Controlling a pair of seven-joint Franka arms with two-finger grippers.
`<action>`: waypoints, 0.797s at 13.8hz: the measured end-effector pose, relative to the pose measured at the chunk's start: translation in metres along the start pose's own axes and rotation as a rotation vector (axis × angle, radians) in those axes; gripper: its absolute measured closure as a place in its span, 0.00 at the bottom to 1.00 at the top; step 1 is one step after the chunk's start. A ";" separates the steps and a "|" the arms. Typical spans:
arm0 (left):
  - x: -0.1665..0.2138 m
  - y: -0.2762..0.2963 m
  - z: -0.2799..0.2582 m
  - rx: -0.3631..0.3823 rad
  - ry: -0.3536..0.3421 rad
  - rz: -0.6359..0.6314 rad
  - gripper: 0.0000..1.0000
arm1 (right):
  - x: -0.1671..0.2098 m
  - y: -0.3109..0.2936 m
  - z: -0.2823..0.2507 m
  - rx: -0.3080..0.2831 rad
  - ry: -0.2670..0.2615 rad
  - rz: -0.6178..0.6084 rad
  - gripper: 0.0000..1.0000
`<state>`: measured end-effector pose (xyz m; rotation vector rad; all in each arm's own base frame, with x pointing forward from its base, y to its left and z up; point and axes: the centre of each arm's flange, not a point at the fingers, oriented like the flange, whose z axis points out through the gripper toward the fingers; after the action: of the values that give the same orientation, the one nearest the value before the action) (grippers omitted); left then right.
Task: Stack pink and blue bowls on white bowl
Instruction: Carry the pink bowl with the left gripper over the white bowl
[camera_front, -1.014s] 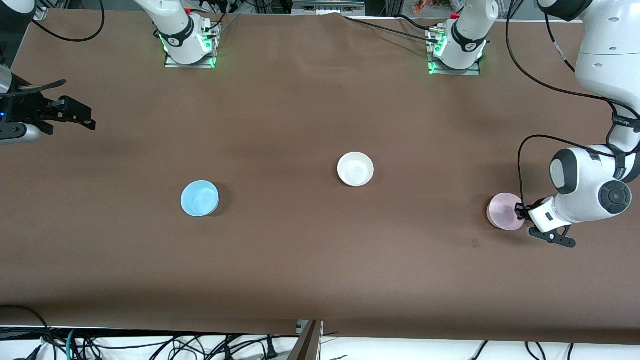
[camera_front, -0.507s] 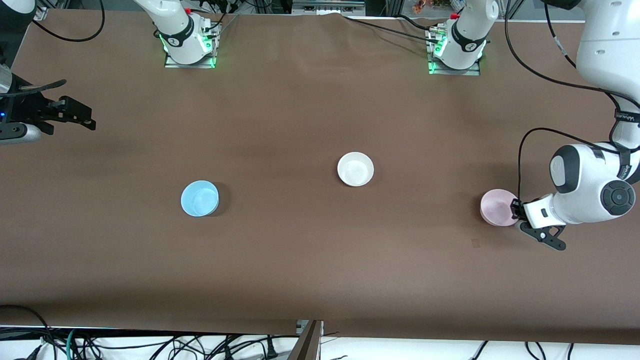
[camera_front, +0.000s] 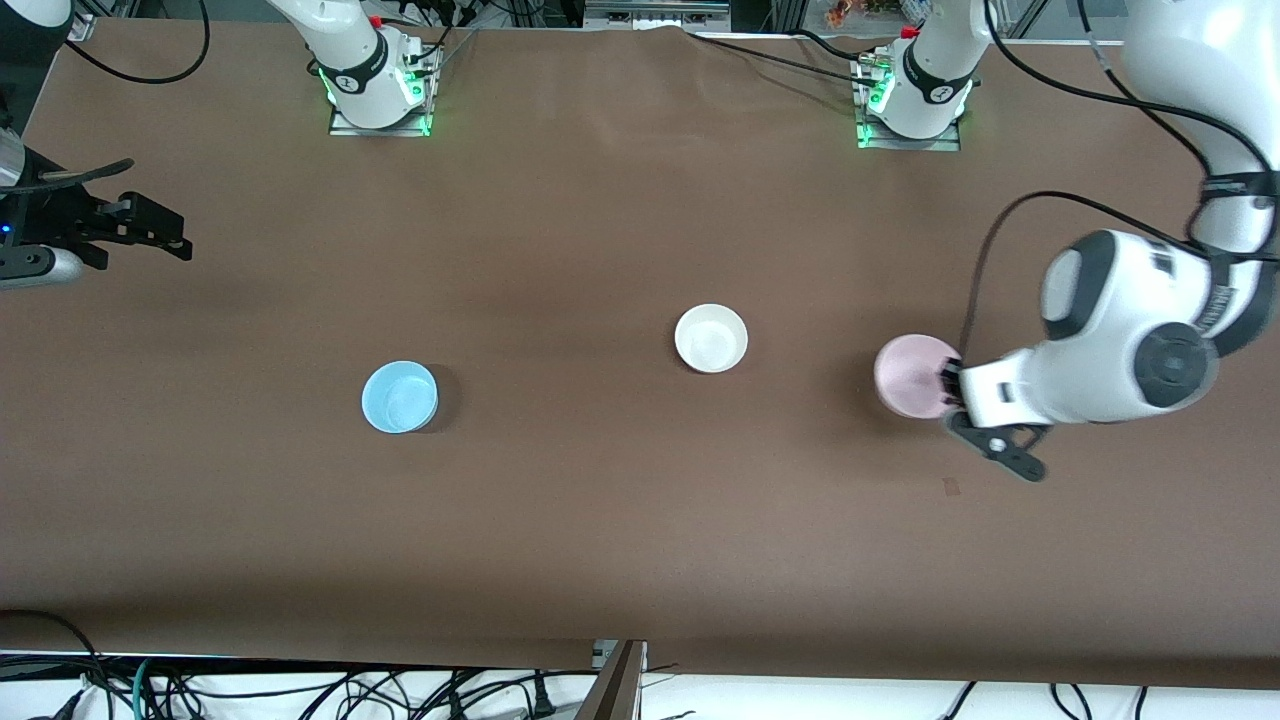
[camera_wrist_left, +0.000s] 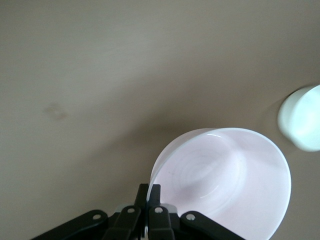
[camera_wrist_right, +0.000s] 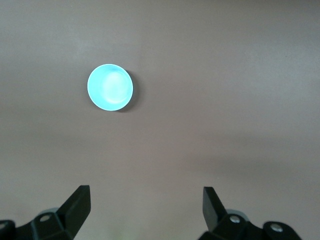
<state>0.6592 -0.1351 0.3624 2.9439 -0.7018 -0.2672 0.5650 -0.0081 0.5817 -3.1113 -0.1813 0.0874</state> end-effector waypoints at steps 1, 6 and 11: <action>0.010 0.041 0.005 0.003 -0.009 -0.053 0.97 | 0.000 0.000 0.000 0.000 0.000 0.000 0.00; 0.029 0.198 0.055 0.054 -0.077 -0.150 0.97 | 0.000 0.000 0.000 0.000 -0.001 -0.001 0.00; 0.034 0.216 0.111 0.043 -0.154 -0.143 0.97 | 0.002 -0.001 0.005 0.001 -0.009 -0.002 0.00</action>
<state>0.5731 -0.3485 0.2791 3.0442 -0.5193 -0.5020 0.5670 -0.0071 0.5769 -3.1100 -0.1839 0.1010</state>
